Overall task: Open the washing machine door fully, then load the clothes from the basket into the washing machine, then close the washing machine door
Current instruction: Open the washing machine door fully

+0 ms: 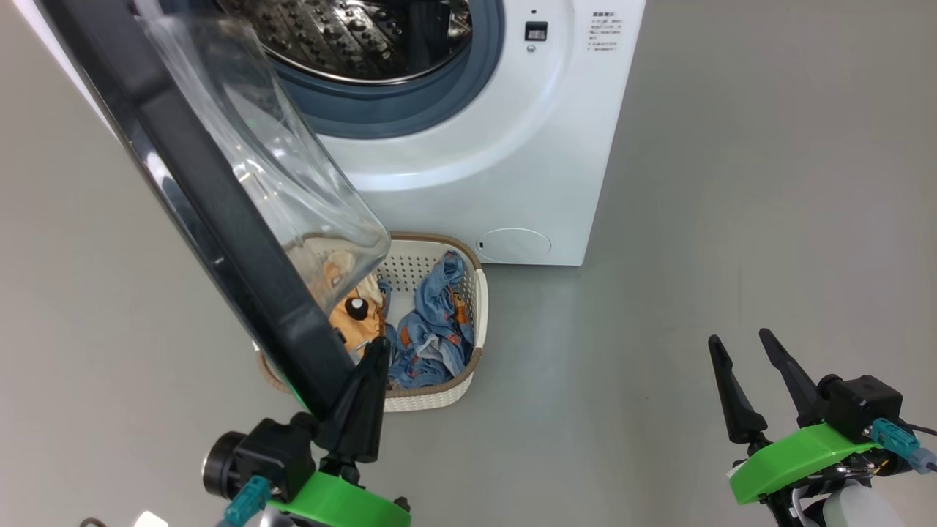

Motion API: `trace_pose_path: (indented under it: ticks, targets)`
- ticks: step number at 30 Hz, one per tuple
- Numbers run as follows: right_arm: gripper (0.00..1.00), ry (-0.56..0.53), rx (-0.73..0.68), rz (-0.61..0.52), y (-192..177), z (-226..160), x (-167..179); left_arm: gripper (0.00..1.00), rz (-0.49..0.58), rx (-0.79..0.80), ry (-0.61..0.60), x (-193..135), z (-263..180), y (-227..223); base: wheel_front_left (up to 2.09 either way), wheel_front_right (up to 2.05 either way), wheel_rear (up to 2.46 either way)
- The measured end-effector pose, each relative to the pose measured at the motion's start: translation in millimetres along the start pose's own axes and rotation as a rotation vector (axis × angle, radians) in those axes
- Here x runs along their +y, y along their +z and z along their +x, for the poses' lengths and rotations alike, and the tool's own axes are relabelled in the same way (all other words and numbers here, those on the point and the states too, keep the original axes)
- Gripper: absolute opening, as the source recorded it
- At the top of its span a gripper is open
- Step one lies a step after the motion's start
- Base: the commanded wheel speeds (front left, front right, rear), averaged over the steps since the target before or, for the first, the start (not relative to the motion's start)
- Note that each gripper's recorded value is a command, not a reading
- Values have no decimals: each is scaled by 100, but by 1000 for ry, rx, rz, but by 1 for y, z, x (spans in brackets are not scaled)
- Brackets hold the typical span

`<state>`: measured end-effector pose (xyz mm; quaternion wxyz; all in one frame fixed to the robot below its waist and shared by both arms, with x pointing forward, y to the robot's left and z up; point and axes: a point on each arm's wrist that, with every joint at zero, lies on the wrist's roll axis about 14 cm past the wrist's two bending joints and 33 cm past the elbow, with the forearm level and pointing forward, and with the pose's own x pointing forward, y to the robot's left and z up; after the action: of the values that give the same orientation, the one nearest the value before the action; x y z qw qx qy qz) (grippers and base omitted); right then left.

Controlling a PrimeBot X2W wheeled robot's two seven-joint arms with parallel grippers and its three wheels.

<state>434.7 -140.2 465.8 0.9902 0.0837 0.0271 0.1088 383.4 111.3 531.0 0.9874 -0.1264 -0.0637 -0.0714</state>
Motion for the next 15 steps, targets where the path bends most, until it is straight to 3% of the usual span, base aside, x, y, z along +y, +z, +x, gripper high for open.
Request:
trace_pose_path:
  ticks: [15]
  targets:
    - [100, 38, 10, 13, -4, 5, 14, 0, 25, -18, 61, 13, -12, 8, 0, 0, 0]
